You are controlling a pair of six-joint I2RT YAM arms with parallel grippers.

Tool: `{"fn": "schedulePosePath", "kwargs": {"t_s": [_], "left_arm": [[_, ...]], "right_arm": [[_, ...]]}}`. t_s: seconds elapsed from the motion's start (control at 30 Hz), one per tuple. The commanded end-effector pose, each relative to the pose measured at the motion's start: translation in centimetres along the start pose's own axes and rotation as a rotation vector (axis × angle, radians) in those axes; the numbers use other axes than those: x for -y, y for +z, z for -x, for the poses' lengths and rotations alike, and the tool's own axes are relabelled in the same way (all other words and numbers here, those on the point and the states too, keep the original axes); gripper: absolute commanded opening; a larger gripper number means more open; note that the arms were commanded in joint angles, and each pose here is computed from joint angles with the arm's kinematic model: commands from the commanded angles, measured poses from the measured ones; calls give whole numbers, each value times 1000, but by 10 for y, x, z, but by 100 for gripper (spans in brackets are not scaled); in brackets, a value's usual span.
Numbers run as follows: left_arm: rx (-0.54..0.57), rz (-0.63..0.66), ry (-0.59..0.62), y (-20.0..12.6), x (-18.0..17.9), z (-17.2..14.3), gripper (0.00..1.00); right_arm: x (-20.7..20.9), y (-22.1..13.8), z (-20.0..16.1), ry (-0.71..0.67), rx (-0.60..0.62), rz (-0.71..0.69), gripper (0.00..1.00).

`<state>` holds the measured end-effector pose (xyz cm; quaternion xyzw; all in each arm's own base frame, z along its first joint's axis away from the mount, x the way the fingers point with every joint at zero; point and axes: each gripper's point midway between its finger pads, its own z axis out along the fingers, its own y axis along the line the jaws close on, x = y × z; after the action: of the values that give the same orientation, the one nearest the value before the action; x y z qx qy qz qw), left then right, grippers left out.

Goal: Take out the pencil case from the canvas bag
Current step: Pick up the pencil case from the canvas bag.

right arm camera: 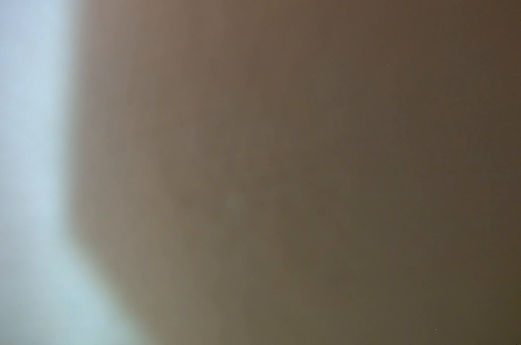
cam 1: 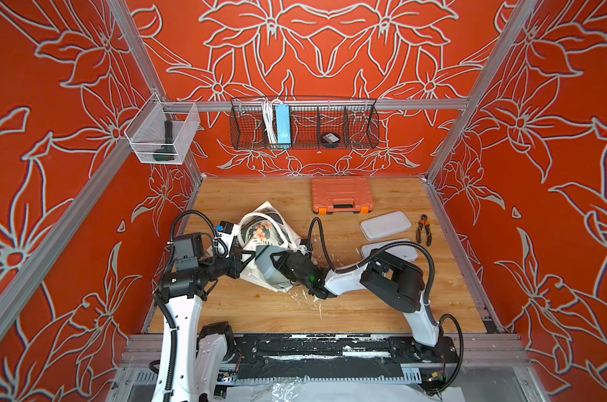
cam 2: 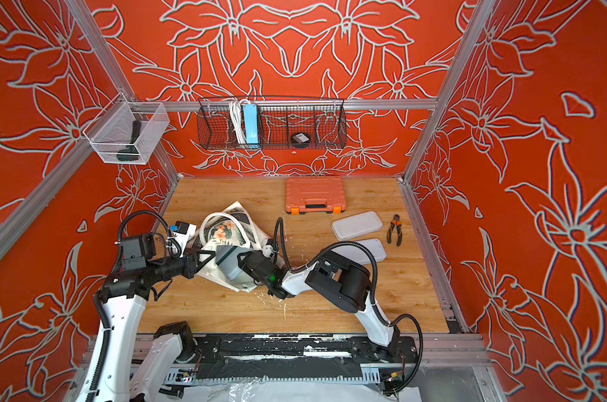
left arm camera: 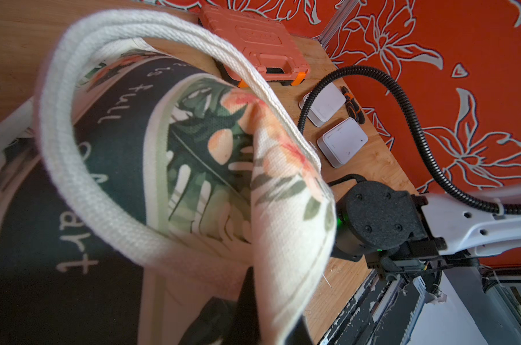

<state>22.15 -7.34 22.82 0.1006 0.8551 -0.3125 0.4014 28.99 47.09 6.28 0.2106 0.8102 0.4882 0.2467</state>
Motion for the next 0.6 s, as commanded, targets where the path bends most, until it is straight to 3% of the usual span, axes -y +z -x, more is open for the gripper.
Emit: {"fn": "schedulePosePath", "kwargs": {"t_s": [0.0,0.2,0.37,0.57], "left_arm": [[42,-96,34,-4,21,10,0],[42,-91,33,-4,19,10,0],[45,-87,36,-5,19,11,0],[47,-79,36,-5,19,11,0]], "right_arm": [[9,-7,-2,-62,-32,-36,41],[-9,-17,-5,-148,-72,-16,32],[-15,-22,-9,-185,-101,-4,20],[-18,-27,-8,-217,-108,3,16]]}}
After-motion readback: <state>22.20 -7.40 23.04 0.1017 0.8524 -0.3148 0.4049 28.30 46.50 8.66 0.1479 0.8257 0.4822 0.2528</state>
